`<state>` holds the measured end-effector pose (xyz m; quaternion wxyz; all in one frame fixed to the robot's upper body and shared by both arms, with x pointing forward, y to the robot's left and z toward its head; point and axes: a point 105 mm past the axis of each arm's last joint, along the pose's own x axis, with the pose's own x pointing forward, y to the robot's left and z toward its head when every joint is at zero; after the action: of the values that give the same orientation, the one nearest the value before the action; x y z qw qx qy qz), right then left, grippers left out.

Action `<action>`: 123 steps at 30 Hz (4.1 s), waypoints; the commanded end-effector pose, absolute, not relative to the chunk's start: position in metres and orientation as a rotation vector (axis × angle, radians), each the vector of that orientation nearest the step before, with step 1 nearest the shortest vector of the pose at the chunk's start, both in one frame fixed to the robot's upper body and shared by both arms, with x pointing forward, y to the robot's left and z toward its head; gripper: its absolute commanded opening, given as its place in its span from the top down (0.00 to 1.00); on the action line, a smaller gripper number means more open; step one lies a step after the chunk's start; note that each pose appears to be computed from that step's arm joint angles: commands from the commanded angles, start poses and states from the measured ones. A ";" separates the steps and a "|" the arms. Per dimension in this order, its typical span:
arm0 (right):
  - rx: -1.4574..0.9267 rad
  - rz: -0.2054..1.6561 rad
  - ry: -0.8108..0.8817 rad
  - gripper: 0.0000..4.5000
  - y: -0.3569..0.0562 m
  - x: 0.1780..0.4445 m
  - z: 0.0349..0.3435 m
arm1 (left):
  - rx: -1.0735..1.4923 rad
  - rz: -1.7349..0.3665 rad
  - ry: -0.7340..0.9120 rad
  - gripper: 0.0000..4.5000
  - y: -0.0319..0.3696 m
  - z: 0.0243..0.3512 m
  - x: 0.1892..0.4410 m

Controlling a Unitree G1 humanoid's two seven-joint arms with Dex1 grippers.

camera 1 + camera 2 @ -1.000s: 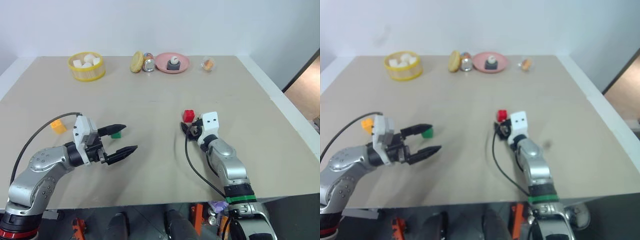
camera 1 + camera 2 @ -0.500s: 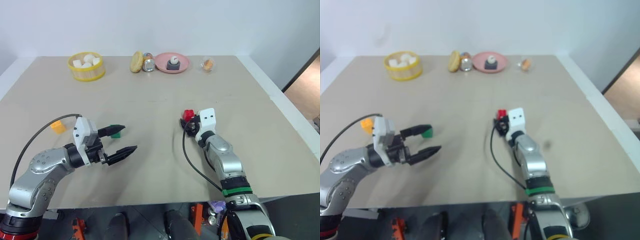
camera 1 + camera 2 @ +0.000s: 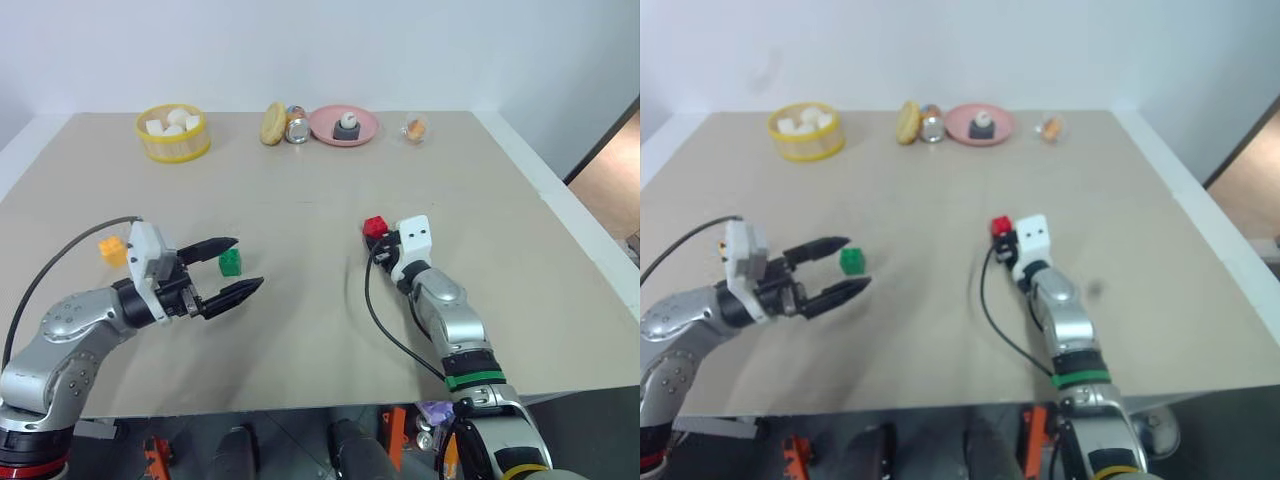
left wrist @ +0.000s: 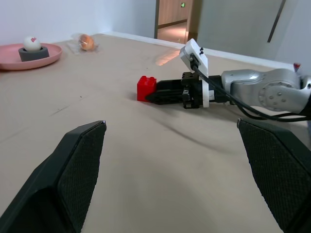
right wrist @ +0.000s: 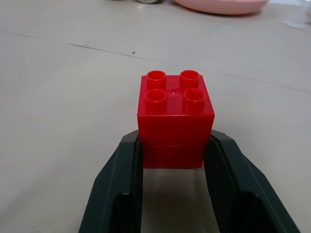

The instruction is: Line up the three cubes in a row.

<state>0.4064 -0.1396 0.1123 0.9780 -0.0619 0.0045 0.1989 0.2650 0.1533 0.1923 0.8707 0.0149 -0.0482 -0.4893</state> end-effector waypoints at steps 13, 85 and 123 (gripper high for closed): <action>-0.423 1.329 -0.100 0.73 -0.123 0.317 0.153 | 0.028 -1.125 0.028 0.00 0.175 0.183 0.243; -0.554 1.462 0.198 0.01 -0.157 0.308 0.090 | 0.117 -1.206 0.055 0.00 0.177 0.175 0.240; -0.273 1.167 -0.168 0.01 -0.152 0.369 0.259 | 0.141 -0.632 0.194 0.00 0.222 0.104 0.291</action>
<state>0.3797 -0.1579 0.2489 0.8328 -0.1216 -0.0544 0.5374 0.2869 0.2242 0.1025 0.9418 0.0587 0.1033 -0.3145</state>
